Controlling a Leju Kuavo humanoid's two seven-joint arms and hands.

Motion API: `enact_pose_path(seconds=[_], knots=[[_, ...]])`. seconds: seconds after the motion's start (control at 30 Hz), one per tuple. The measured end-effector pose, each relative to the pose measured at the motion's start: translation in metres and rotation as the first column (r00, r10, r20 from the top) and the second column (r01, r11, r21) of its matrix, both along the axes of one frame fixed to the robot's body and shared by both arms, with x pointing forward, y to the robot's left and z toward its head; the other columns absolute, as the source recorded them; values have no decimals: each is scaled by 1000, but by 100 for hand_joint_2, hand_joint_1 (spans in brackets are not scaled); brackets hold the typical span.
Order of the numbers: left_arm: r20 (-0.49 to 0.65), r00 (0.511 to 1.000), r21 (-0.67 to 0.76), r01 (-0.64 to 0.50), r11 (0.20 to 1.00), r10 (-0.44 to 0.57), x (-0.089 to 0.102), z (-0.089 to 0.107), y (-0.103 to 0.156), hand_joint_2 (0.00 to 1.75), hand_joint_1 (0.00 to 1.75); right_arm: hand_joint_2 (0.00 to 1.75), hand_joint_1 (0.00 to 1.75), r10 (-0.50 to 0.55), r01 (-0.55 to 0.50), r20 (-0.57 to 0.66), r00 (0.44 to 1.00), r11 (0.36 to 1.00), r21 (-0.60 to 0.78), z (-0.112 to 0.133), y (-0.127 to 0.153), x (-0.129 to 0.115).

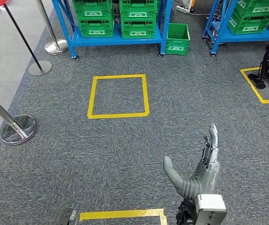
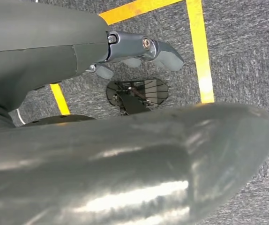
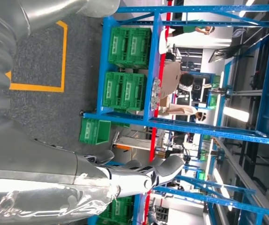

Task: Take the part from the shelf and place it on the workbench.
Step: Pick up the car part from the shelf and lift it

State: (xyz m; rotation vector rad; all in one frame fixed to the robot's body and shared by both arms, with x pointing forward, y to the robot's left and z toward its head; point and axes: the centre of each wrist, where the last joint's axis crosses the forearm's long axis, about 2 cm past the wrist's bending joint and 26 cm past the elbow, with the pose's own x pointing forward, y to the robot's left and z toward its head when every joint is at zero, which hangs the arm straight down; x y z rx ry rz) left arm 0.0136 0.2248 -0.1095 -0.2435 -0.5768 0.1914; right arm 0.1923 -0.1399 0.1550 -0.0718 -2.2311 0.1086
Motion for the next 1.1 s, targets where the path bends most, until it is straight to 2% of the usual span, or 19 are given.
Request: enact_pose_path(seconds=[0.13,0.3,0.43,1.1], knots=[[-25,1000,3,-3,1000,3,0,0,0,0,0,175,0,6,-6,-3,1000,1000,-1,0,1,0],[-144,989,5,-17,1000,18,0,0,-3,0,0,175,0,20,-20,-8,1000,1000,-8,2,3,3],[-193,981,1,-36,999,36,0,1,-6,0,0,175,0,24,-24,-7,1000,1000,-13,2,5,4],[-205,977,8,-61,998,61,4,1,-9,0,0,175,0,38,-38,10,999,999,-29,3,8,4]])
